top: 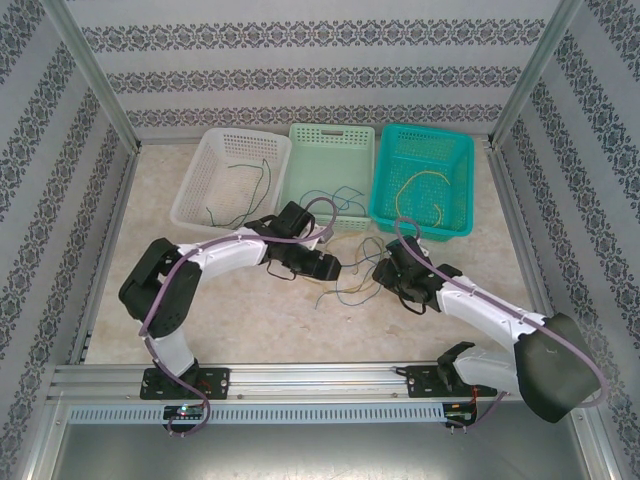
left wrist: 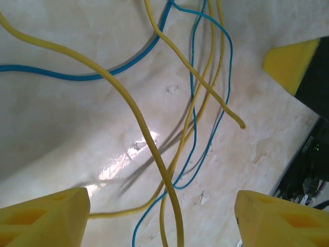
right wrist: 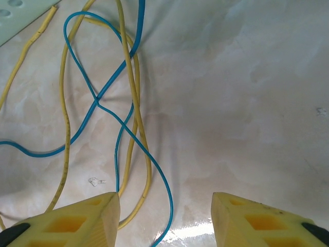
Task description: Untangle the cables
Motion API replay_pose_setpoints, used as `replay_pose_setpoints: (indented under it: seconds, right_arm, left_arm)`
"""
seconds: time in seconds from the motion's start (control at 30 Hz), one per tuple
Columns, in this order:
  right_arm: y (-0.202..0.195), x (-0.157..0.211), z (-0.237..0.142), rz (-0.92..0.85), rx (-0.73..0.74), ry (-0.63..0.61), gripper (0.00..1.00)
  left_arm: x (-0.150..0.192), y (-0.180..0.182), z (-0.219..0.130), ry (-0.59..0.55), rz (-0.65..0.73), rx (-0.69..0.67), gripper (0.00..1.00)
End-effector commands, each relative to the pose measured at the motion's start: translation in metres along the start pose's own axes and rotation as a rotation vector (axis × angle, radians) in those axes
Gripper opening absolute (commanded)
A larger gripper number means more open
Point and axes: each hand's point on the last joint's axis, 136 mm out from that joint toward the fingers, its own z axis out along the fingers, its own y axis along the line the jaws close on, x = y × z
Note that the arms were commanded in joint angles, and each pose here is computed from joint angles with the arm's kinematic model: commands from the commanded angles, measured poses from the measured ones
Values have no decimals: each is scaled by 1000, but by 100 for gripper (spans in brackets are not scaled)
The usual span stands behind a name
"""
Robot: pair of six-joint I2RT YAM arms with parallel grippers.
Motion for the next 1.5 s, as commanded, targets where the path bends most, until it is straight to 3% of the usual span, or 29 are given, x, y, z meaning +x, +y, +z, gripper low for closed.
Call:
replay_pose_setpoints:
  seconds: [0.0, 0.2, 0.4, 0.53, 0.7, 1.23, 1.47]
  right_arm:
    - [8, -6, 1, 21, -21, -1, 53]
    - [8, -2, 9, 27, -9, 18, 59]
    - [5, 4, 20, 4, 39, 52, 59]
    - [-1, 8, 27, 11, 66, 70, 59]
    - [-10, 14, 34, 13, 105, 93, 56]
    - [-43, 37, 49, 6, 217, 162, 36]
    - [-49, 40, 50, 6, 233, 168, 35]
  left_arm:
    - [-15, -15, 4, -23, 20, 42, 72]
    - [-17, -14, 7, -24, 20, 46, 57]
    - [-18, -15, 8, -31, 21, 50, 19]
    - [-24, -20, -1, -68, 47, 49, 1]
    - [-35, -35, -29, -137, 129, 34, 0]
    - [-59, -91, -121, -384, 336, 42, 0]
    - [-63, -102, -178, -574, 412, -30, 0]
